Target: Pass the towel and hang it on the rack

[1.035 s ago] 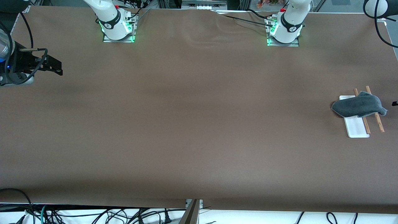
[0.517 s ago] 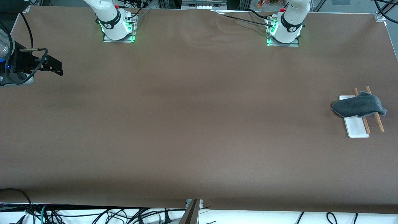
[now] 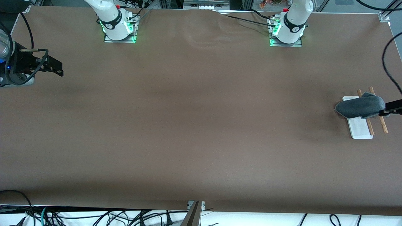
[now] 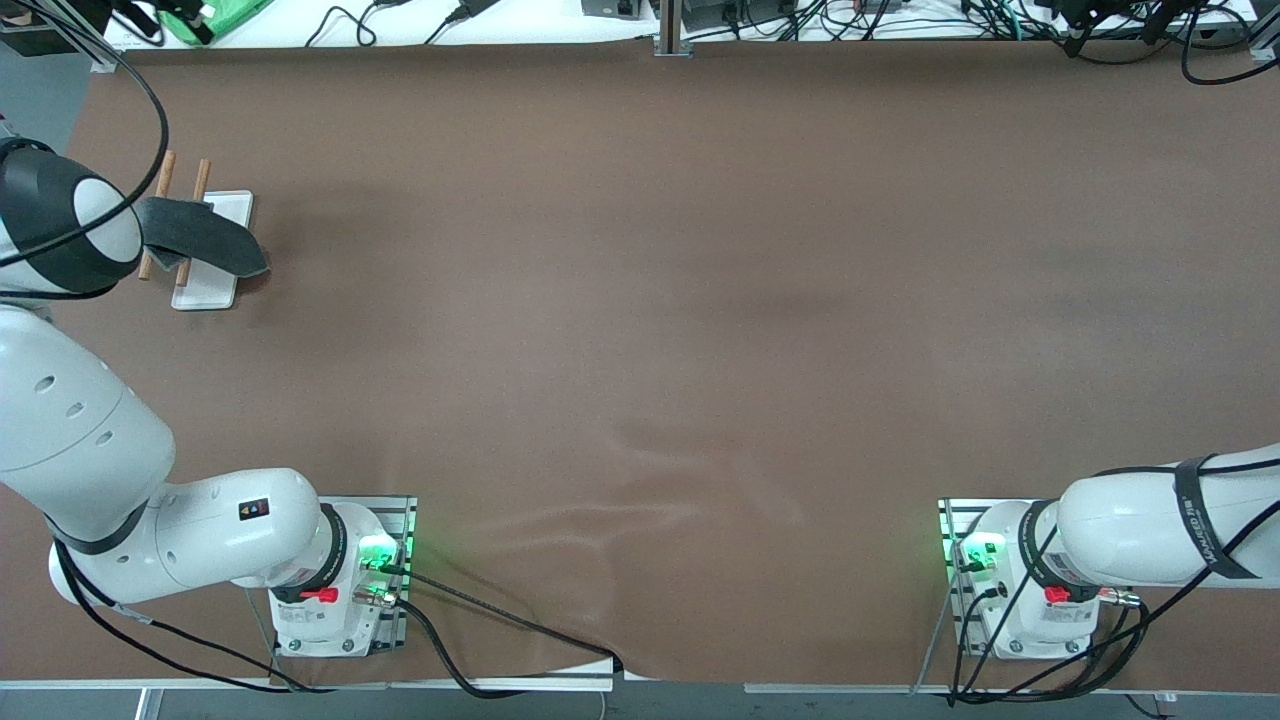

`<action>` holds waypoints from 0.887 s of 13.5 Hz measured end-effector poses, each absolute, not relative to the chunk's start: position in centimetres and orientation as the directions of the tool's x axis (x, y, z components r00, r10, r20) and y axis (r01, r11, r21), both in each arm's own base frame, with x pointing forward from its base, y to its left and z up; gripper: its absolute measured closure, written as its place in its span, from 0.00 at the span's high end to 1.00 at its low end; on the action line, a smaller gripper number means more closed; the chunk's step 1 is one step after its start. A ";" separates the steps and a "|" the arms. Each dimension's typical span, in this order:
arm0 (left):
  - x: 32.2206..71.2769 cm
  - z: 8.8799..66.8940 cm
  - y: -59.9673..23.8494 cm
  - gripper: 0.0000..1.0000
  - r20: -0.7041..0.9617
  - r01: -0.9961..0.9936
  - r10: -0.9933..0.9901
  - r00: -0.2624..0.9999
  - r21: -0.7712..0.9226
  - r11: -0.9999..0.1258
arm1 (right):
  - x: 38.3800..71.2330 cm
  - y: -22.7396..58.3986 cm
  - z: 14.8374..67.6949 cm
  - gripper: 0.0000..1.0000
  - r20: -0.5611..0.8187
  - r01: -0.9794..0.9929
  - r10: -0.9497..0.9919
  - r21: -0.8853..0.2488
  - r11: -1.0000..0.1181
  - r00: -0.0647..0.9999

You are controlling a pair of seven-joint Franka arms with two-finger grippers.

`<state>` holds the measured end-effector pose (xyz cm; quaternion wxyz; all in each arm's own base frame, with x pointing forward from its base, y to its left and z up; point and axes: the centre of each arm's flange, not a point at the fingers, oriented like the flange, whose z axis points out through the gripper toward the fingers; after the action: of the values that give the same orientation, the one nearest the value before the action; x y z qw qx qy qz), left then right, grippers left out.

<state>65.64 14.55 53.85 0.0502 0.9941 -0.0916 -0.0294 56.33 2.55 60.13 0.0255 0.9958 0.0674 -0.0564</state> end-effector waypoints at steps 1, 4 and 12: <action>64.9 54.4 12.5 1.00 -0.066 -0.117 -0.124 0.990 0.102 -0.988 | 56.4 2.5 60.1 1.00 -0.116 0.137 0.131 0.043 -0.990 0.984; 62.0 55.9 6.6 1.00 -0.102 0.020 0.011 0.995 0.082 -0.996 | 56.7 2.5 60.0 1.00 -0.113 0.137 0.132 0.042 -0.990 0.985; 55.4 57.0 -1.0 1.00 -0.084 0.001 0.000 0.996 0.005 -1.000 | 56.7 2.5 60.1 1.00 -0.110 0.137 0.132 0.042 -0.990 0.985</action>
<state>55.38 -1.01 57.03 0.0027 0.9991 0.0002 -0.0420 56.70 2.54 60.10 0.0250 0.9960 0.0674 -0.0537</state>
